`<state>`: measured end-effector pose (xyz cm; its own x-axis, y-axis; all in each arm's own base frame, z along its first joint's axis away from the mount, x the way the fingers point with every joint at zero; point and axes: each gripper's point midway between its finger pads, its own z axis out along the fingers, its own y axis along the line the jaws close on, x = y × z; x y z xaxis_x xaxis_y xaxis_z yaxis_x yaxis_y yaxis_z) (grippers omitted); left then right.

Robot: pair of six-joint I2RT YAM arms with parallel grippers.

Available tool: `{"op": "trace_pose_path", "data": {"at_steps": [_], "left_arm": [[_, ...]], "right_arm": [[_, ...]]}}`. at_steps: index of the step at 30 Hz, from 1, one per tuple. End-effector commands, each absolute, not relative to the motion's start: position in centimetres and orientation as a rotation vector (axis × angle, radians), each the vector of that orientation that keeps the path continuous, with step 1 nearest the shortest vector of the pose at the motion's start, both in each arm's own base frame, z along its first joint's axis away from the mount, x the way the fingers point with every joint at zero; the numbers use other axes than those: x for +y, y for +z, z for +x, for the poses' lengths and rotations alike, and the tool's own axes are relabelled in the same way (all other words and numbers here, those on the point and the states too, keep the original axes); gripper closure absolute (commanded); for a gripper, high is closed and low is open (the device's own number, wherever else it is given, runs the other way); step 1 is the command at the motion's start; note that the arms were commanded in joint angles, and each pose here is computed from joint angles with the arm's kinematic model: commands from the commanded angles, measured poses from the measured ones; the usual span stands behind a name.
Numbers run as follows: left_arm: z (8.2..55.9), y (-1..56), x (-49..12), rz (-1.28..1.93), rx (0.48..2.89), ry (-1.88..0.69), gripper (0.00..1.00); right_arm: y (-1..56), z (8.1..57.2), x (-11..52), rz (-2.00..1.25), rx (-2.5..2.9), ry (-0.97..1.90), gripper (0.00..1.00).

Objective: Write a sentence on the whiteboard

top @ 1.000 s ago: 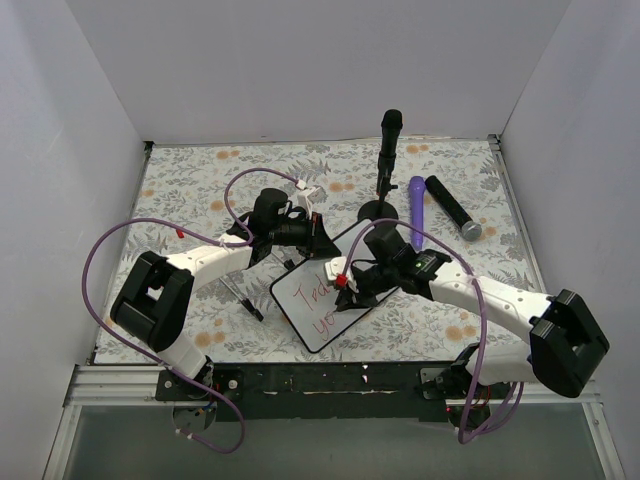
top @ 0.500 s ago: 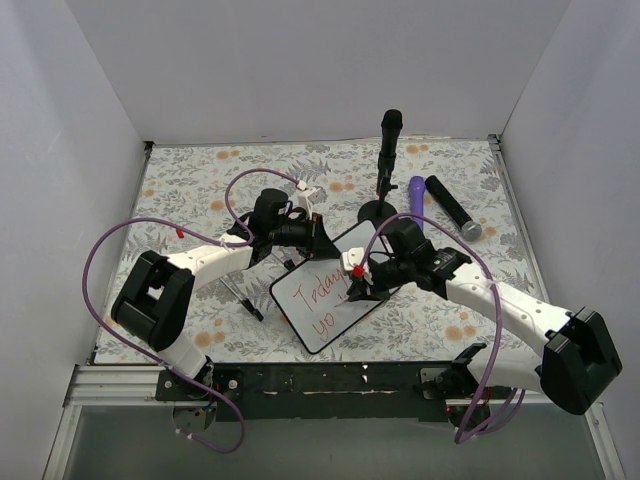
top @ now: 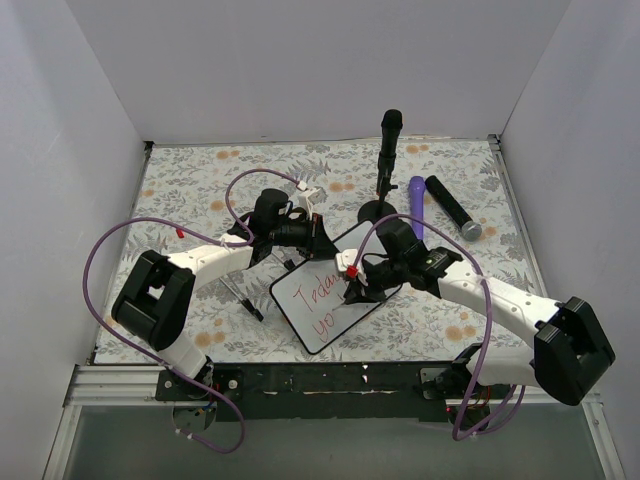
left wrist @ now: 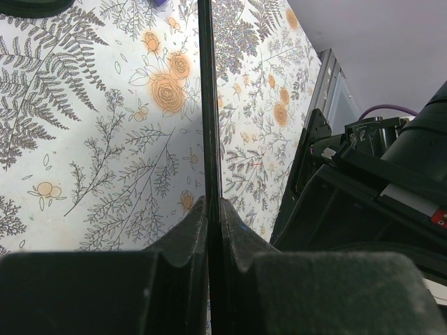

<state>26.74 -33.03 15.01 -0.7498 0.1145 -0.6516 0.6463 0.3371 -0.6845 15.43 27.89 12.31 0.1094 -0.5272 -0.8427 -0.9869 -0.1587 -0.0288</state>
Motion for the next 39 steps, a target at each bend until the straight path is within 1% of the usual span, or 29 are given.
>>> {"op": "trace_pose_path", "data": {"at_steps": [1, 14, 27, 39], "left_arm": [[27.5, 16.7, -33.3, 0.751, 1.98, -1.379, 1.0], [27.5, 16.7, -33.2, 0.758, 1.983, -1.363, 1.0], [27.4, 16.6, -33.3, 0.762, 1.984, -1.369, 1.0], [27.4, 16.5, -33.3, 0.761, 1.991, -1.378, 1.0]], "right_arm": [[12.2, 15.3, 28.1, -1.773, 1.469, 0.94, 0.99], [10.5, 14.0, 26.8, -1.838, 1.521, 0.958, 0.99], [11.3, 15.4, 27.2, -1.799, 1.513, 0.888, 0.99], [13.6, 17.6, 27.7, -1.702, 1.485, 0.809, 0.99]]}}
